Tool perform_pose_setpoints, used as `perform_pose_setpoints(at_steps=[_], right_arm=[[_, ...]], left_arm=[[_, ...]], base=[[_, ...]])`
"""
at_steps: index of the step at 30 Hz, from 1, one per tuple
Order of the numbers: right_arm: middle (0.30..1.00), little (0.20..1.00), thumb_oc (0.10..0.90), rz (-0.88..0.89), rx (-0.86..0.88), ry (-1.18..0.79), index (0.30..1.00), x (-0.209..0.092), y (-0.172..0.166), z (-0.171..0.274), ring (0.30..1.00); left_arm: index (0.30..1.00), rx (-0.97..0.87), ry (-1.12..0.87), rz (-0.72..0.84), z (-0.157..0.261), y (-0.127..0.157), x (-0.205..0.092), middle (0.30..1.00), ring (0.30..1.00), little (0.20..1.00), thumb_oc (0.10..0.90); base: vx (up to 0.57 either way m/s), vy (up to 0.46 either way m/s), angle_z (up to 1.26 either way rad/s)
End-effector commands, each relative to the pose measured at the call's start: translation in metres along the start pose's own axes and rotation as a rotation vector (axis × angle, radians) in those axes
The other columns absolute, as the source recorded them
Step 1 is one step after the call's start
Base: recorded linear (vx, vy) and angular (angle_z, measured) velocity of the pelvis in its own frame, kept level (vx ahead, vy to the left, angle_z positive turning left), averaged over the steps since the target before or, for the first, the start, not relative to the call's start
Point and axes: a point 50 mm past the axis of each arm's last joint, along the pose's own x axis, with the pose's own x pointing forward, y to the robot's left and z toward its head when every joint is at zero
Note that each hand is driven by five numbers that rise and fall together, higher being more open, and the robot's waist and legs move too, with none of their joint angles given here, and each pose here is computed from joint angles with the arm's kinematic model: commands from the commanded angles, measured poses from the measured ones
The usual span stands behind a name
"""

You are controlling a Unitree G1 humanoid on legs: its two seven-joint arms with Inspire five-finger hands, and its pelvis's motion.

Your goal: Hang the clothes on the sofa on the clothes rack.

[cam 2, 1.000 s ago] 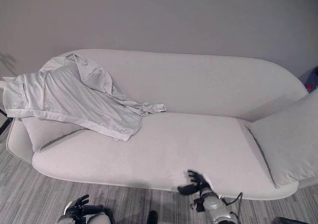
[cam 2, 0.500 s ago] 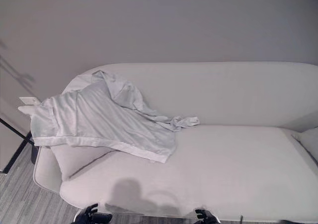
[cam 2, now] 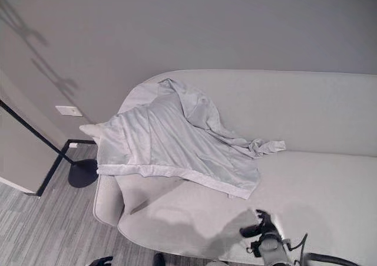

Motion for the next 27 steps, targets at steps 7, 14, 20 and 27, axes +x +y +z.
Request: perform_pose_setpoints(at_steps=[7,14,20,27], right_arm=[[0.9,0.9,0.8,-0.307,0.136,-0.48,0.9,-0.003,-0.093,0.097,0.9],[0.9,0.9,0.8,-0.182,0.448,-0.891,0.9,-0.03,-0.135,0.21,0.9],[0.9,0.9,0.8,-0.227,0.704,-1.048,0.9,-0.05,-0.186,0.26,0.9],[0.9,0.9,0.8,-0.286,0.722,-1.185,0.9,-0.082,-0.239,0.297,0.9]], left_arm=[[0.9,0.008,0.071,-0.012,-0.02,-0.004,-0.003,0.9,0.9,0.9,0.8],[0.9,0.161,-0.057,-0.035,0.007,0.002,0.0,0.9,0.9,0.9,0.8],[0.9,0.303,-0.097,-0.096,0.003,-0.005,-0.002,0.9,0.9,0.9,0.8],[0.9,0.452,-0.101,-0.17,-0.013,-0.015,-0.007,0.9,0.9,0.9,0.8]], base=[[0.08,-0.087,-0.17],[-0.14,-0.06,0.16],[-0.08,0.031,0.1],[-0.01,0.019,0.1]])
